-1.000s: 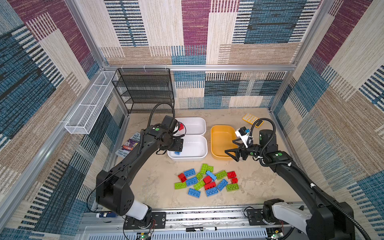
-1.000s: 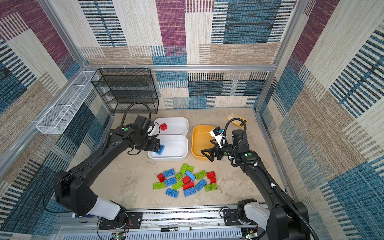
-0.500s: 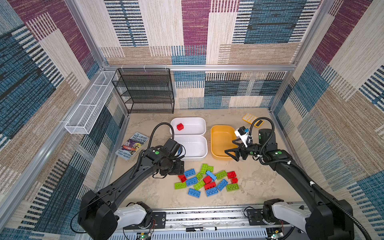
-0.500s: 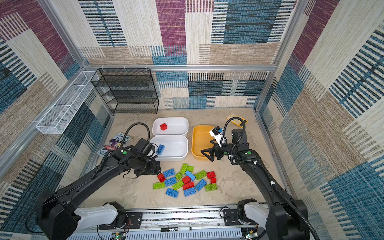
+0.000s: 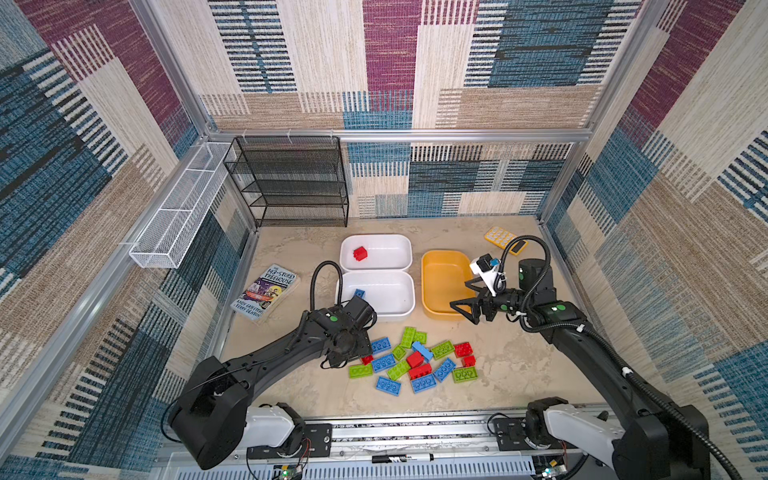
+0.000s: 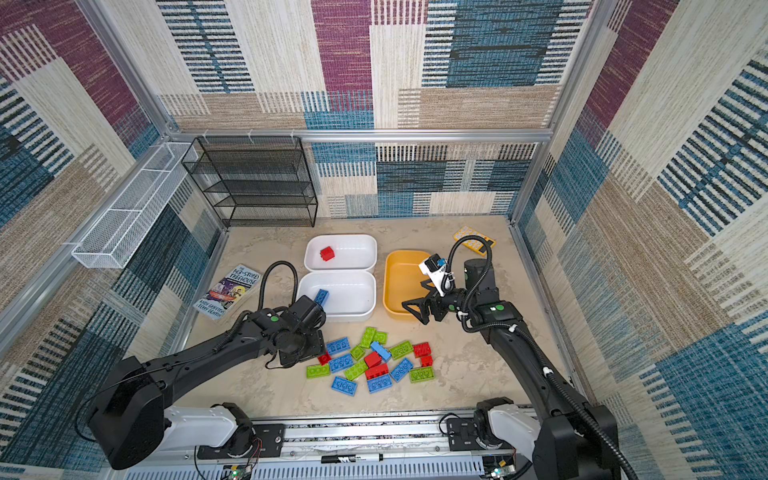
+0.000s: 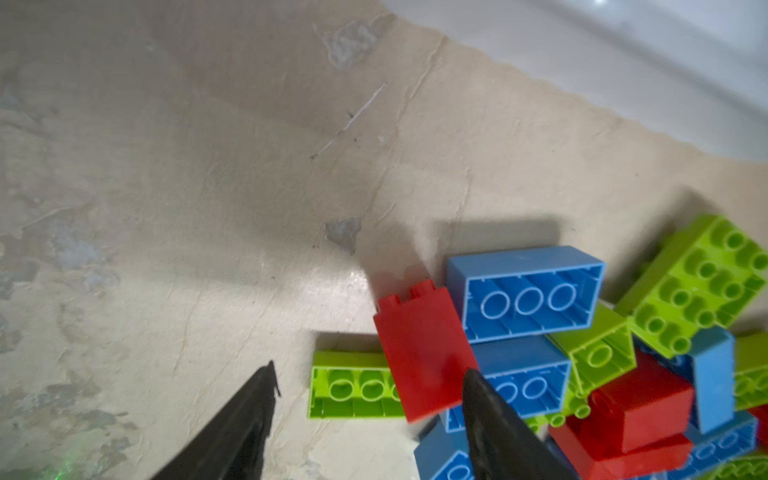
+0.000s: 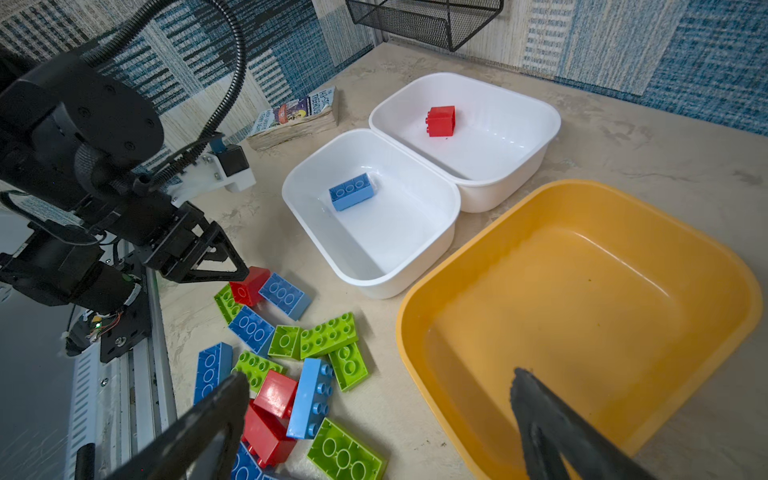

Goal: Sort the legos into containers by color
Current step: 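Return the left gripper to the pile over another red brick, then grasp the red brick with the left gripper and lift it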

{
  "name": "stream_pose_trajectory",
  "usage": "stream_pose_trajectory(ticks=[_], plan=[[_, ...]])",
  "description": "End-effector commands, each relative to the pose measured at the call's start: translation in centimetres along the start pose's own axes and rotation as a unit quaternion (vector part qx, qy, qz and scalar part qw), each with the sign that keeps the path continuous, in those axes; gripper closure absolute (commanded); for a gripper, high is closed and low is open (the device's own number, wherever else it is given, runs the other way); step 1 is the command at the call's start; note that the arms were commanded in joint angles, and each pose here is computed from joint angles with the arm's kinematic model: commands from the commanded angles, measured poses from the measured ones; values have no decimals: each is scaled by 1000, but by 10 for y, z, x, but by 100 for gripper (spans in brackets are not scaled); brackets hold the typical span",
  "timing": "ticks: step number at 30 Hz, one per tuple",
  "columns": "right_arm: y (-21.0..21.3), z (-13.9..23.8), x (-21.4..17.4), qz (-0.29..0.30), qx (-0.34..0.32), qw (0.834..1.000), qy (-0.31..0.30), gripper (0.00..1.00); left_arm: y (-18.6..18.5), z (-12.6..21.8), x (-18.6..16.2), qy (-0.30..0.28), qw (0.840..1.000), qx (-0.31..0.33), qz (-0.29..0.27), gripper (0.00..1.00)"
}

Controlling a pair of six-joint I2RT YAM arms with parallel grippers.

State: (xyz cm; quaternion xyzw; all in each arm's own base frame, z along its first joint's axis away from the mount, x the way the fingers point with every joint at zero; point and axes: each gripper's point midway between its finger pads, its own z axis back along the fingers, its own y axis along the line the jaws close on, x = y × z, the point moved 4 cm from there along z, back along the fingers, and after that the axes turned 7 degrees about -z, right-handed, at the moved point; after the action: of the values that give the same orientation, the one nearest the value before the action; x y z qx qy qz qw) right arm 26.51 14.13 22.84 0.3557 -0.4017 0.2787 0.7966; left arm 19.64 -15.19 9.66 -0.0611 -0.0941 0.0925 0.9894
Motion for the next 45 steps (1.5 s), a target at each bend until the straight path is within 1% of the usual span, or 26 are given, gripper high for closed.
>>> stream_pose_trajectory(ticks=[1, 7, 10, 14, 16, 18, 22, 29, 31, 36, 40, 43, 45], plan=[[2, -1, -1, 5, 9, 1000, 1, 1, -12, -5, 12, -20, 1000, -12, 16, 27], [4, 1, -3, 6, 7, 1000, -1, 1, -19, -5, 15, -20, 1000, -15, 7, 26], [4, 1, -6, 3, 8, 1000, 0, 1, -19, -11, 12, -8, 1000, -9, -1, 26], [4, 2, -8, 1, 6, 1000, 0, 1, -17, -20, 8, 4, 1000, 1, -15, 34], [4, 2, -8, 3, 5, 1000, 0, 1, -17, -22, 8, 6, 1000, 5, -23, 42], [4, 2, -9, 1, 5, 1000, 2, 1, -16, -21, 7, 8, 1000, 7, -25, 47], [4, 3, -10, 0, 3, 1000, 1, 1, -8, -20, 4, 10, 999, 27, -36, 52], [4, 3, -10, -2, 1, 1000, 2, 1, 2, -20, 5, 15, 996, 54, -63, 54], [4, 4, -11, -2, 0, 1000, 3, 1, 2, -17, 6, 10, 997, 51, -63, 52], [5, 4, -11, -3, -1, 1000, 2, 1, 5, -10, 7, 7, 996, 54, -72, 53], [5, 4, -10, -2, -1, 1000, 1, 1, 13, -10, 4, 10, 996, 60, -72, 54], [5, 4, -10, -2, 0, 1000, 2, 1, 12, -8, 3, 10, 996, 52, -71, 54], [5, 3, -11, -2, 1, 1000, 2, 1, 12, -13, 1, 18, 996, 53, -74, 55]])
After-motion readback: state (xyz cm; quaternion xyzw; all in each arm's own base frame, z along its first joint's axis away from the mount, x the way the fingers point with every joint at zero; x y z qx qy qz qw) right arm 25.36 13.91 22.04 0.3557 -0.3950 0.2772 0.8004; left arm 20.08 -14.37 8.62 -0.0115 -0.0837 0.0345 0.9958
